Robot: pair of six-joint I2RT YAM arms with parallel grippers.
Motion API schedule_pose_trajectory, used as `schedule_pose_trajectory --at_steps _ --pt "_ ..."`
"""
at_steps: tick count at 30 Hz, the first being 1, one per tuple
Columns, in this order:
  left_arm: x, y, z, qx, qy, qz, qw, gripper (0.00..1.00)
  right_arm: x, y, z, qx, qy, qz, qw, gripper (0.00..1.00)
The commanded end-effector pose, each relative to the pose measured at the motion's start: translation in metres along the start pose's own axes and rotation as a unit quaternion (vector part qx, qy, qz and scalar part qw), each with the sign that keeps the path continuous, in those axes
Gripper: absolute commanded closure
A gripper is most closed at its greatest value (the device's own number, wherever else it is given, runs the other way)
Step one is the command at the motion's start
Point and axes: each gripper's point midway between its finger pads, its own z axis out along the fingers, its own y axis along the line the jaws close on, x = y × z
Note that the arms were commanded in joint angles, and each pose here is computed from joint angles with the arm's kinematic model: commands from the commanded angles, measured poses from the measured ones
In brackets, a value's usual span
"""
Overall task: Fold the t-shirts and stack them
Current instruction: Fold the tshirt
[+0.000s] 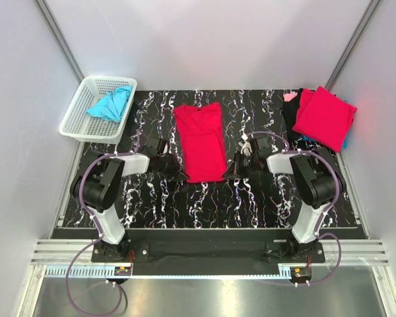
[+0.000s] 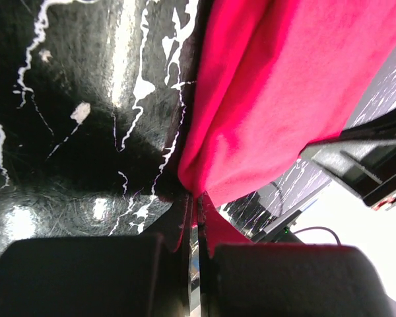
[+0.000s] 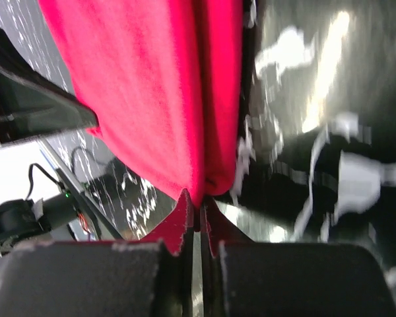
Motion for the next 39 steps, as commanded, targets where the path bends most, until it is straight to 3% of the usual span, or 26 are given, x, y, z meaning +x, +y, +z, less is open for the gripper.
schedule_pose_trajectory --at_steps 1,7,21,25,31,39 --pt "0.001 0.002 -0.007 -0.002 -0.020 0.012 1.000 1.00 0.018 -0.003 -0.014 0.017 0.003 -0.009 1.000 1.00" --pt "0.026 0.017 -0.026 -0.032 -0.032 0.022 0.999 1.00 0.054 0.000 -0.033 0.015 0.011 -0.006 1.000 1.00" --pt "0.104 0.023 -0.071 -0.045 -0.061 0.051 0.996 1.00 0.130 0.067 -0.085 -0.024 0.000 -0.011 1.000 1.00" --pt "0.087 -0.016 -0.110 -0.015 -0.131 0.070 0.989 1.00 0.120 0.094 -0.117 -0.036 -0.054 -0.038 0.997 1.00" --pt "0.068 -0.056 -0.147 -0.010 -0.181 0.099 0.978 1.00 0.093 0.112 -0.134 0.001 -0.081 -0.089 0.993 1.00" --pt "0.023 -0.107 -0.131 -0.041 -0.197 0.135 0.970 1.00 0.011 0.123 -0.119 0.089 -0.141 -0.158 0.973 1.00"
